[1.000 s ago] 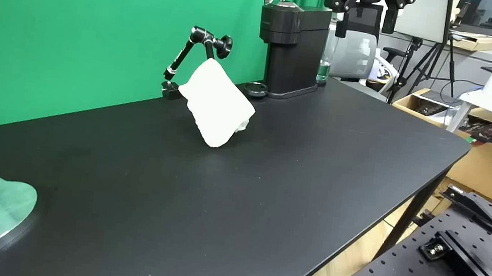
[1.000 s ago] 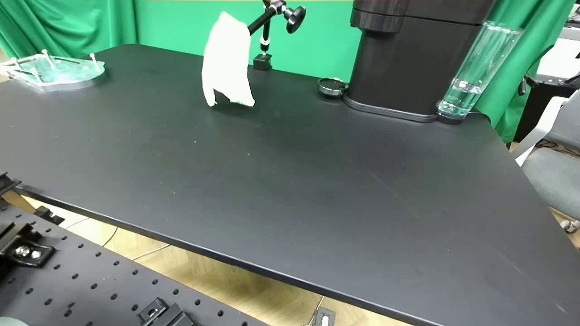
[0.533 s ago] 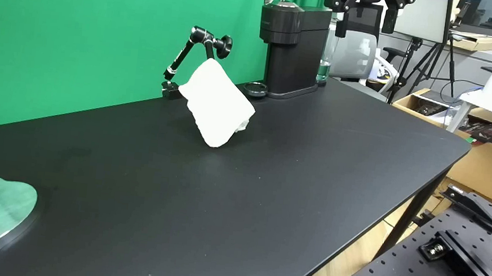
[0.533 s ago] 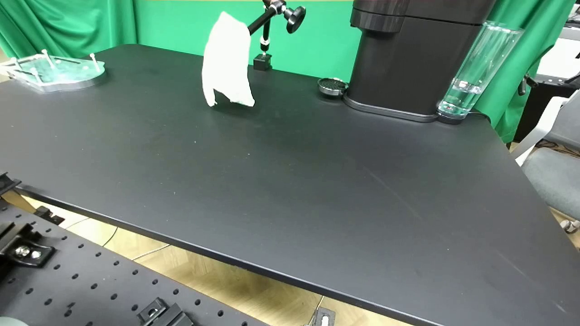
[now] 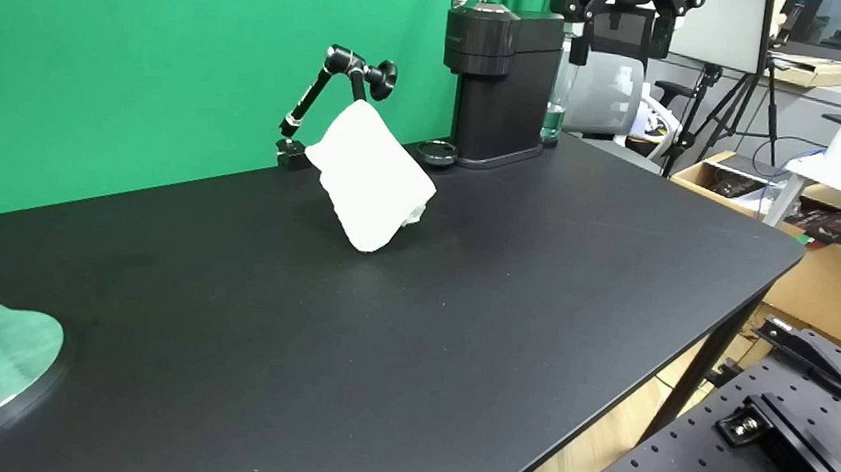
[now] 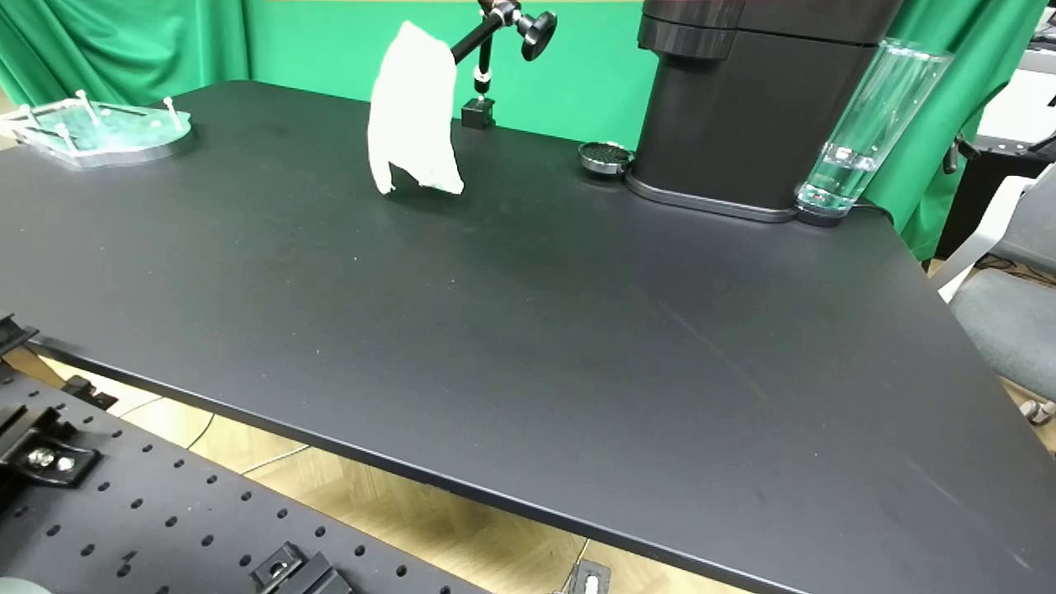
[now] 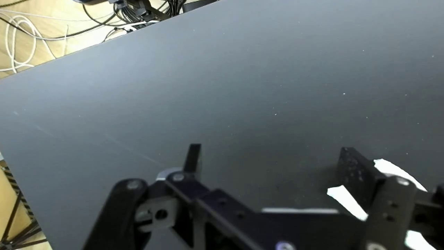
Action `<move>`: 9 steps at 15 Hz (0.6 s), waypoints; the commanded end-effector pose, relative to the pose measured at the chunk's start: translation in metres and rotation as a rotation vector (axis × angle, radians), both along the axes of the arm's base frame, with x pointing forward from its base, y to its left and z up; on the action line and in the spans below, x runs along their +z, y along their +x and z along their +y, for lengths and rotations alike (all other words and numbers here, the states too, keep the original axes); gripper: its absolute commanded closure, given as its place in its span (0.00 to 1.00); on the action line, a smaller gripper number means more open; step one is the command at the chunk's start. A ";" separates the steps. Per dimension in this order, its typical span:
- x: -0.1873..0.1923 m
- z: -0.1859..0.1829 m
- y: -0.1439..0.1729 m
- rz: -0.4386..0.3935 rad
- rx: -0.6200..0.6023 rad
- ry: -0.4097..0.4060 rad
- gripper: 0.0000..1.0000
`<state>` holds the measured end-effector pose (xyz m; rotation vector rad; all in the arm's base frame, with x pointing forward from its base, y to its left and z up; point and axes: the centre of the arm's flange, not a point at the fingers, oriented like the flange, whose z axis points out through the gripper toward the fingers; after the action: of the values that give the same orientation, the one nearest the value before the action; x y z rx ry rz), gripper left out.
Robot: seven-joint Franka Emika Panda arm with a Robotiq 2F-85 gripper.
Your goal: Put the cloth on the table
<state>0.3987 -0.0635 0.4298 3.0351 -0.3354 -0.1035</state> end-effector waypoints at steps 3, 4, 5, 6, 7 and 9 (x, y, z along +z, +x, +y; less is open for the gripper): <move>-0.038 0.058 0.037 -0.082 0.255 0.025 0.00; -0.048 0.075 0.044 -0.107 0.317 0.025 0.00; -0.055 0.090 0.048 -0.134 0.373 0.027 0.00; -0.063 0.106 0.055 -0.164 0.422 0.017 0.00; -0.072 0.119 0.059 -0.191 0.460 0.013 0.00; -0.091 0.142 0.068 -0.241 0.520 -0.005 0.00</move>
<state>0.4514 0.0563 0.3654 3.0515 0.3268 0.2061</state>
